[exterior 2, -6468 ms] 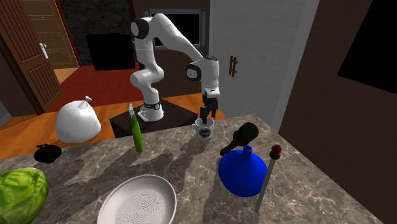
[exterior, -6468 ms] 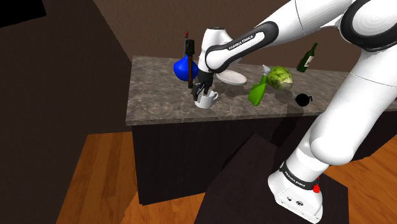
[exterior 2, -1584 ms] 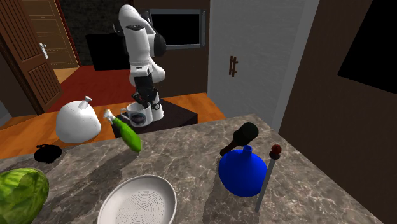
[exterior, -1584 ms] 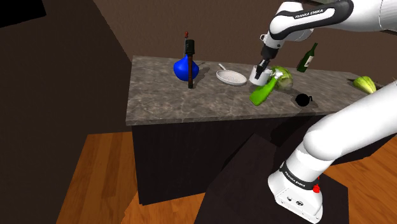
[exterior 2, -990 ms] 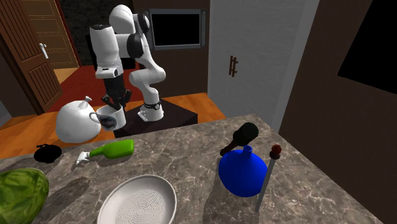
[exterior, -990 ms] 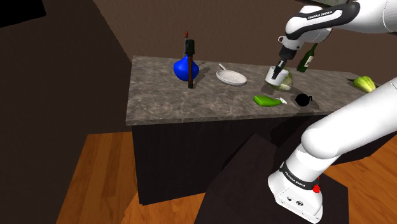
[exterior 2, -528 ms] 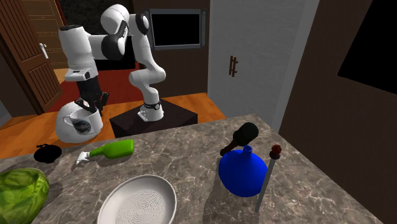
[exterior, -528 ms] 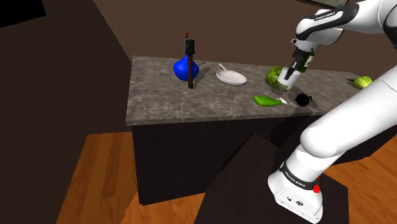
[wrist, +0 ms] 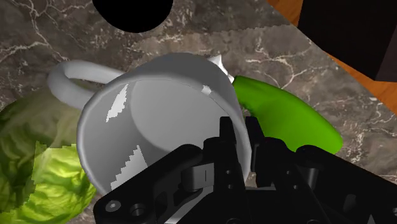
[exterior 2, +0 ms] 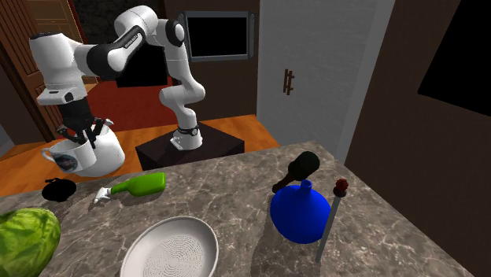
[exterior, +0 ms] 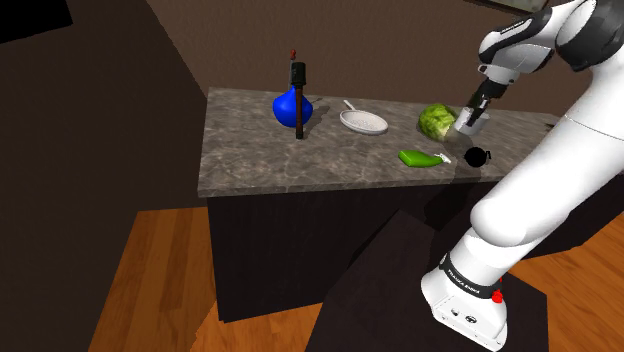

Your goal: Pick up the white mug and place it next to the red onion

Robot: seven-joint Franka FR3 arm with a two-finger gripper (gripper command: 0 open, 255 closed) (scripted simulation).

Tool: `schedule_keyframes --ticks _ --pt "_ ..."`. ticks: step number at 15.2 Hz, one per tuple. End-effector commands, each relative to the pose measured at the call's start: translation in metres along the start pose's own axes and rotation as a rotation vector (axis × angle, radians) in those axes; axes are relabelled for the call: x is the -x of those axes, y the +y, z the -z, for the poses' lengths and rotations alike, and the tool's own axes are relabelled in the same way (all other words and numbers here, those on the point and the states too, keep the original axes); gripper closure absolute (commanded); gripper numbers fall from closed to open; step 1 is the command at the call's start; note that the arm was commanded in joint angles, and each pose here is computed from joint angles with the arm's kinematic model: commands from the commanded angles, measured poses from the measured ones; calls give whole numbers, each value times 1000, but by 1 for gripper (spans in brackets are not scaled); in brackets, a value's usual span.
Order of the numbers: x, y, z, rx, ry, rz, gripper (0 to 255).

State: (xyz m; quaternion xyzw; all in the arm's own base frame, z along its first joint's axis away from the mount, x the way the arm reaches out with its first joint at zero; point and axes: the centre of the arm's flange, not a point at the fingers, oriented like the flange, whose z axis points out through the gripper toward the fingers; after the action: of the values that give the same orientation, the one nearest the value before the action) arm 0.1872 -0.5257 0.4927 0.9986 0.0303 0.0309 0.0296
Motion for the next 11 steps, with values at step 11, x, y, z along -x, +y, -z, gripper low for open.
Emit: schedule_keyframes --ticks 11 --pt "28 25 -52 1 1 4 255"
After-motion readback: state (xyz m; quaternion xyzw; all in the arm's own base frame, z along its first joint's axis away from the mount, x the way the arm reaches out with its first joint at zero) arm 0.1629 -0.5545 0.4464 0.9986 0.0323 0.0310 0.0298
